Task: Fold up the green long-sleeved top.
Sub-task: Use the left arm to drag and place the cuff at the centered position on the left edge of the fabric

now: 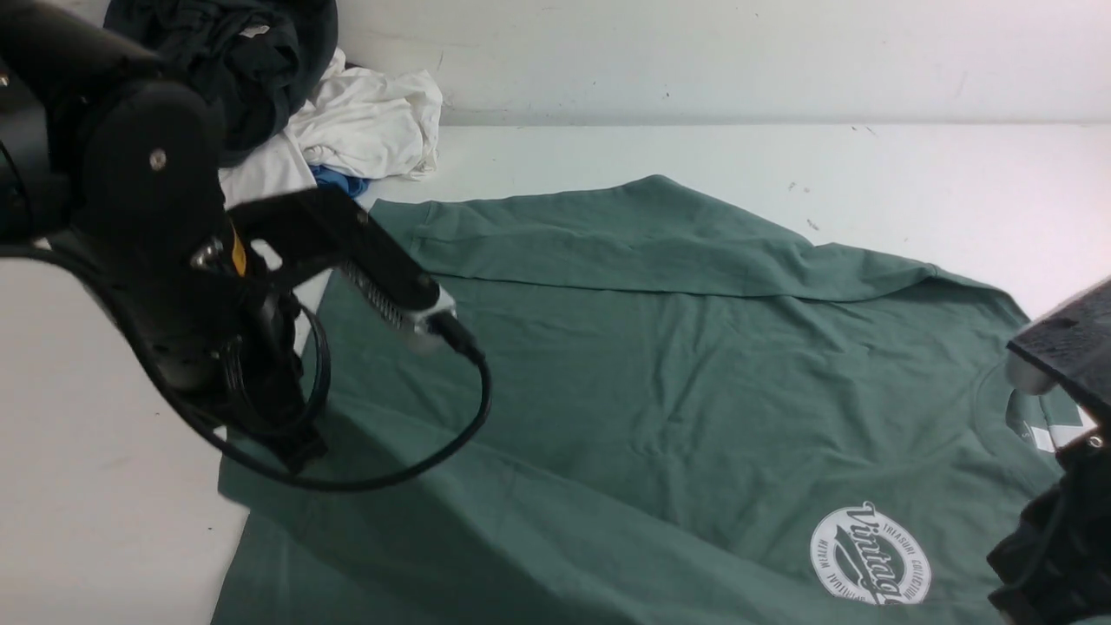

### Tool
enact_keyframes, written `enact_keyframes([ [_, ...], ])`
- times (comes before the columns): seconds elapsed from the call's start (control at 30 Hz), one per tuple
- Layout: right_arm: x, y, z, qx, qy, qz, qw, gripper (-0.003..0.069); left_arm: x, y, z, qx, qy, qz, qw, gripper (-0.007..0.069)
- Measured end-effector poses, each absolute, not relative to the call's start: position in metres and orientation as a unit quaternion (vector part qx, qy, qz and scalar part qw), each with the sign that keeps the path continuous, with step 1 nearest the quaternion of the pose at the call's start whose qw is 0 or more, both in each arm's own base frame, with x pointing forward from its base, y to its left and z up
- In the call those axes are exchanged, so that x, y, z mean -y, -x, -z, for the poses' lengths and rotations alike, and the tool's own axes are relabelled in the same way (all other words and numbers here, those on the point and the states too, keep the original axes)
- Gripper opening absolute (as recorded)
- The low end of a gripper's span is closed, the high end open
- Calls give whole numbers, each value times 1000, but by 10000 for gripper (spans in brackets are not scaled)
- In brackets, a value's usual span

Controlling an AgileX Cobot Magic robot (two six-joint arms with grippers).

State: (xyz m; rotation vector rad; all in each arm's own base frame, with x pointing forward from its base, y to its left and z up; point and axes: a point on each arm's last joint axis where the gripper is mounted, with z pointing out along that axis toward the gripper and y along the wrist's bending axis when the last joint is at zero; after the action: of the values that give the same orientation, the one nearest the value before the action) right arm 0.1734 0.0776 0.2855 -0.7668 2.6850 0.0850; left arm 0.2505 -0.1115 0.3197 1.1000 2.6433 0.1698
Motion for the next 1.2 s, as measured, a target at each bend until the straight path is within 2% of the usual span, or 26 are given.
enact_keyframes([
  [0.1,-80,-183,-280,-947,264,-25,181,-14,115,-259,-338,-909,-378,-62,164,3],
  [0.27,-77,-203,-267,-957,229,-19,179,11,122,-278,-352,-904,-378,-76,187,3],
  [0.5,-69,-225,-245,-968,195,-12,156,125,133,-311,-356,-897,-381,-102,200,6],
  [0.67,-69,-228,-242,-969,193,-11,152,195,140,-336,-354,-895,-382,-105,206,6],
  [0.87,-69,-229,-243,-969,192,-11,154,226,138,-370,-335,-904,-369,-106,188,6],
  [1.2,-69,-229,-243,-969,194,-8,155,228,120,-406,-273,-926,-345,-107,112,21],
])
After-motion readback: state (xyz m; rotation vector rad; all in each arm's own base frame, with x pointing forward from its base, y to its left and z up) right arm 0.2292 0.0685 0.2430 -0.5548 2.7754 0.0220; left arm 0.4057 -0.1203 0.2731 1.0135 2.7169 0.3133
